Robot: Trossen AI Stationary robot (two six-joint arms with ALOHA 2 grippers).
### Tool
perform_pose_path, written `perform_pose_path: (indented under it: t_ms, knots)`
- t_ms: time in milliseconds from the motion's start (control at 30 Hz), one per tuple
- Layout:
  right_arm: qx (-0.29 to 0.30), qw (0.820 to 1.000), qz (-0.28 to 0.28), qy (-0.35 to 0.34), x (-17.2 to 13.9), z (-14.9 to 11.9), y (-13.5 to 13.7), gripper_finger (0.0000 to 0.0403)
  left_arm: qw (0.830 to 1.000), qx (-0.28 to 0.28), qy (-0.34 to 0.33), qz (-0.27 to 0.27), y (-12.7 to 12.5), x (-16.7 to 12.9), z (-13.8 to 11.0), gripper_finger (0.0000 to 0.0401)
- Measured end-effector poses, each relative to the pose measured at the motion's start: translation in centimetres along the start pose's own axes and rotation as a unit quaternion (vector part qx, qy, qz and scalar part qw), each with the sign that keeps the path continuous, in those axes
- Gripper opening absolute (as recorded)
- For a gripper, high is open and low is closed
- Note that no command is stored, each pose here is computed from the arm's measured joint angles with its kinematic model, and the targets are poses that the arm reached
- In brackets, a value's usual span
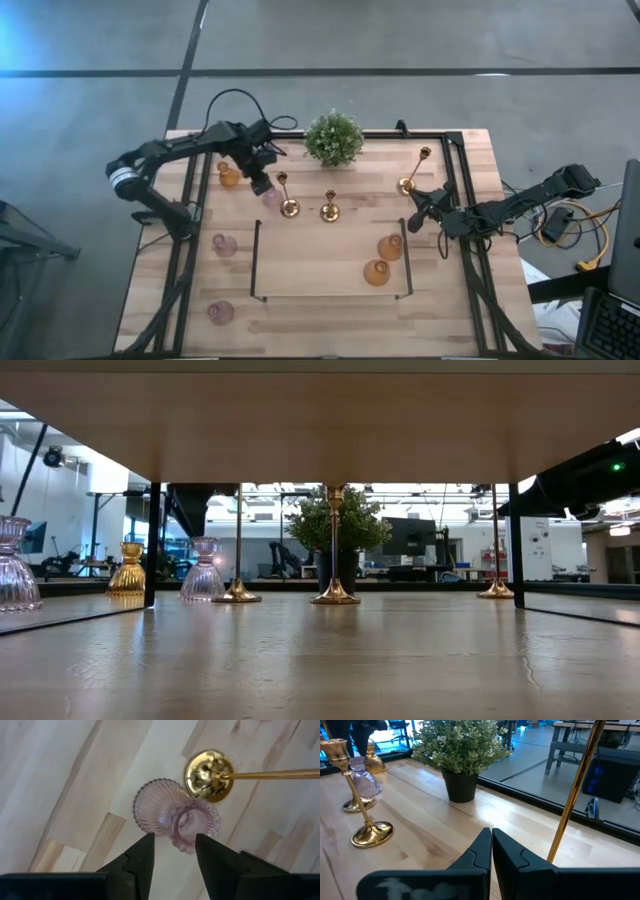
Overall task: Pick & Place candle stick holders
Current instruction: Put the top violet candle holder on the shelf
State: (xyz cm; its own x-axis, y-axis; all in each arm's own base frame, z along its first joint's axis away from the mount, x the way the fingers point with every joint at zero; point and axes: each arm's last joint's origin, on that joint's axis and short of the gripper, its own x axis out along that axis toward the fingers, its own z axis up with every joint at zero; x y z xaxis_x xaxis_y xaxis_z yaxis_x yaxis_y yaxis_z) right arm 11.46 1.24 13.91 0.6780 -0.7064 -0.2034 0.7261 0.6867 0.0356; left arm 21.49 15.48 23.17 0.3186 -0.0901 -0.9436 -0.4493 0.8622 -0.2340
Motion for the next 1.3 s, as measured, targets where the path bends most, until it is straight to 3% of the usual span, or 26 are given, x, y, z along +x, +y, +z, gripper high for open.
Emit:
perform_pose_path:
  t_ms: [367, 467, 567, 700, 967, 1300]
  knots:
    - [0.0, 1.0, 0.0, 0.0, 0.0, 0.0, 0.0, 0.0009, 1.0, -0.007, 0.024, -0.006, 0.7, 2.2, 0.8, 0.014]
    - [0.0, 1.0, 0.0, 0.0, 0.0, 0.0, 0.0, 0.0009, 1.0, -0.002, 0.029, -0.011, 0.7, 2.3, 0.8, 0.0101]
    - [-0.001, 1.0, 0.0, 0.0, 0.0, 0.0, 0.0, 0.0009, 1.0, 0.004, 0.026, -0.007, 0.6, 2.0, 0.7, 0.0034]
    - [0.0, 1.0, 0.0, 0.0, 0.0, 0.0, 0.0, 0.0009, 1.0, 0.002, 0.018, 0.007, 0.4, 1.2, 0.4, 0.0031]
    - [-0.029, 1.0, 0.0, 0.0, 0.0, 0.0, 0.0, 0.0008, 1.0, -0.011, 0.013, 0.019, -0.7, -2.6, -0.5, 0.0031]
    - [-0.057, 0.998, 0.002, -0.009, 0.0, 0.3, 0.1, 0.0008, 0.992, 0.005, -0.073, 0.1, -2.8, -11.9, 0.0, 0.0031]
